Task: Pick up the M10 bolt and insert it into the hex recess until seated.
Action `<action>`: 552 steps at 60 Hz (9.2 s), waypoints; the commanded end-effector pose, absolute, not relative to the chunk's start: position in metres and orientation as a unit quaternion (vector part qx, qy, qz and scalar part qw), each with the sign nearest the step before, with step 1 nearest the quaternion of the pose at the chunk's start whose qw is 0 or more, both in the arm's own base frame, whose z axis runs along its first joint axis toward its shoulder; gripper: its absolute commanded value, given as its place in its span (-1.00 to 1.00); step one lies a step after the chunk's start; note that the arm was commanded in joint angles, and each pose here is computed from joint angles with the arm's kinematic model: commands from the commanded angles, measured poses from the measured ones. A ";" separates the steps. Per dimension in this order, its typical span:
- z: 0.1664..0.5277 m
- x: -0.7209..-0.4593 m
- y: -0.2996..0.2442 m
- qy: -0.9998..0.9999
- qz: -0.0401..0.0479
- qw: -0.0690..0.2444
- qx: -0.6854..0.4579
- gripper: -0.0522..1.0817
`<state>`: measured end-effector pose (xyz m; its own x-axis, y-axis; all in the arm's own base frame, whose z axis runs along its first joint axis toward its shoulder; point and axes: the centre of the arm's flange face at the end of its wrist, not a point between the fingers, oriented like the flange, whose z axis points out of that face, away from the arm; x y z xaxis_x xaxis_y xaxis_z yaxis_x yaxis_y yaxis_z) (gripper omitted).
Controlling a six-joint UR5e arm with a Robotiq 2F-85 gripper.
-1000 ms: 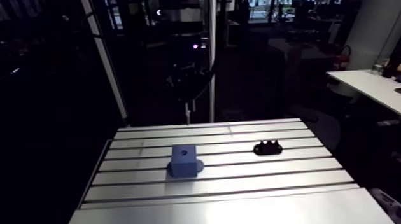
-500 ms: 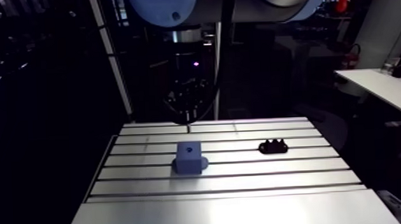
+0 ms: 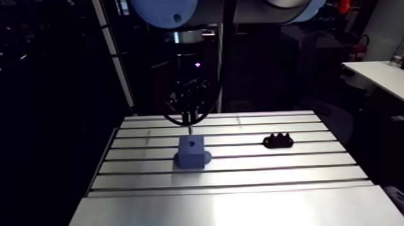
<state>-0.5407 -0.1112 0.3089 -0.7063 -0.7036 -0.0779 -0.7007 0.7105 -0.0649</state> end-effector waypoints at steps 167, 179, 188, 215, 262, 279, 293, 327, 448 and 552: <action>0.265 -0.545 -0.113 0.921 -0.019 0.057 -0.385 0.73; 0.265 -0.545 -0.113 0.921 -0.019 0.057 -0.385 0.73; 0.265 -0.545 -0.113 0.921 -0.019 0.057 -0.385 0.73; 0.264 -0.545 -0.112 0.921 -0.019 0.059 -0.385 0.72; 0.260 -0.548 -0.112 0.921 -0.020 0.061 -0.385 0.72; 0.260 -0.548 -0.112 0.921 -0.020 0.060 -0.385 0.72; 0.257 -0.548 -0.112 0.920 -0.021 0.063 -0.385 0.72; 0.255 -0.547 -0.112 0.918 -0.023 0.065 -0.390 0.72; 0.278 -0.551 -0.116 0.912 -0.013 0.035 -0.408 -0.89; 0.277 -0.555 -0.104 0.929 -0.017 0.034 -0.369 0.99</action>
